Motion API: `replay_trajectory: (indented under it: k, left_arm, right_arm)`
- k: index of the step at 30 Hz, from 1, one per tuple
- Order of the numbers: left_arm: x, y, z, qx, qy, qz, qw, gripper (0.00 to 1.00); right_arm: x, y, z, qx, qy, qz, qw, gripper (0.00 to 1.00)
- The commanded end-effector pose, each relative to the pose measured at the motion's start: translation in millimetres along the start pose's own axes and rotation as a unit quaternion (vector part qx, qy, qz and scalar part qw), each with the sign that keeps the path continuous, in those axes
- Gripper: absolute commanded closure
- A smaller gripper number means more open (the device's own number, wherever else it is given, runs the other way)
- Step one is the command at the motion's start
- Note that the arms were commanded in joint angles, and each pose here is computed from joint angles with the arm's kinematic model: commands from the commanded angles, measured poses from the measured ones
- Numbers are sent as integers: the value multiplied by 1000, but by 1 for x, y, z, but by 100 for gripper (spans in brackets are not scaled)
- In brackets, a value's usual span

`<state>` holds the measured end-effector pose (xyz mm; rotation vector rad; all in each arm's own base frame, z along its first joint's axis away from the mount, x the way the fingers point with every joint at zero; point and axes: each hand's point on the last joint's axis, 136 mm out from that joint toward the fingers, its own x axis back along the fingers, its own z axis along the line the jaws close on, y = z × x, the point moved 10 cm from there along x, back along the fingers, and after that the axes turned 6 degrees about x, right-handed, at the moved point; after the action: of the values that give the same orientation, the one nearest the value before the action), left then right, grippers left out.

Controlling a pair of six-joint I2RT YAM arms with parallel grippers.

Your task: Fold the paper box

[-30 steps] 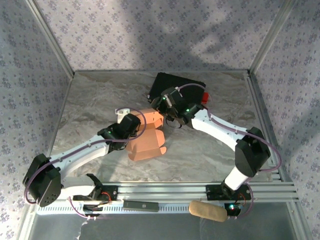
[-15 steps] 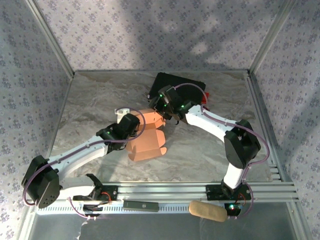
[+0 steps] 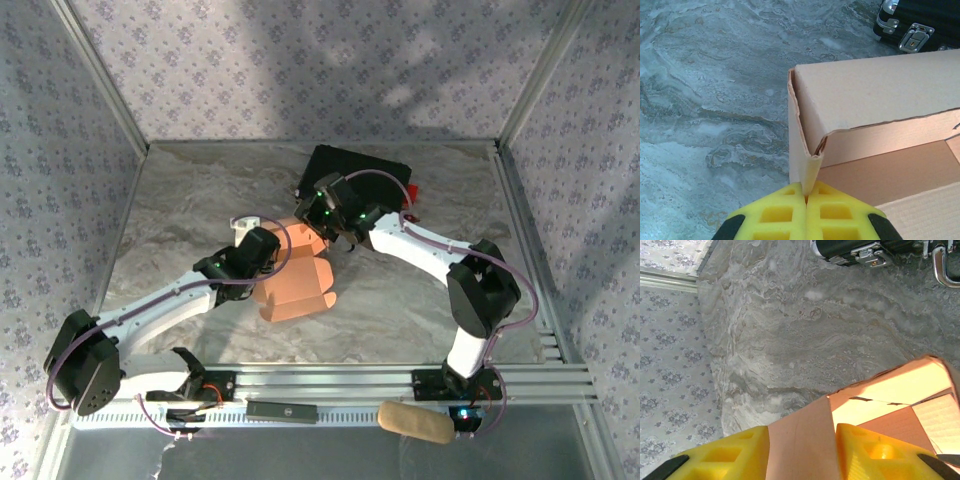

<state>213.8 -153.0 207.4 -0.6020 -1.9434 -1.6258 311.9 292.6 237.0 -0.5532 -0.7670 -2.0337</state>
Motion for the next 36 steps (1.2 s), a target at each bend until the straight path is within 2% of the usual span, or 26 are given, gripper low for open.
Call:
replay_trajectory:
  k: [1, 6, 10, 14, 17, 20, 21, 25, 28, 31, 36]
  left_arm:
    - [6, 13, -5, 14, -15, -12, 1000, 100]
    - [10, 16, -4, 15, -15, -14, 1000, 100]
    - [11, 18, -6, 15, -19, -13, 1000, 100]
    - [13, 21, -7, 10, -25, -9, 1000, 100]
    - [15, 25, -9, 3, -42, 4, 999, 100]
    - [19, 34, -11, -3, -83, 16, 996, 100]
    - [20, 37, -12, -6, -100, 20, 995, 100]
    - [28, 60, -14, -23, -170, 32, 985, 100]
    - [28, 77, -13, -30, -231, 60, 971, 100]
    - [28, 91, -13, -49, -275, 92, 956, 100]
    - [28, 102, -18, -84, -289, 122, 946, 100]
  right_arm:
    - [14, 0, 7, -3, 20, -5, 1000, 55]
    - [40, -12, -4, 33, -6, -50, 998, 46]
    - [56, -37, -29, 52, 8, -87, 995, 39]
    - [67, -45, -53, 72, 23, -127, 989, 38]
    - [81, -29, -69, 98, 44, -142, 984, 42]
    - [100, -5, -79, 142, 81, -133, 978, 52]
    - [105, 3, -83, 154, 95, -127, 975, 53]
    - [121, 26, -92, 229, 153, -62, 959, 61]
    - [129, 26, -93, 297, 159, -43, 941, 61]
    - [137, 28, -91, 328, 183, -34, 926, 61]
    - [159, 36, -84, 352, 227, -45, 907, 61]
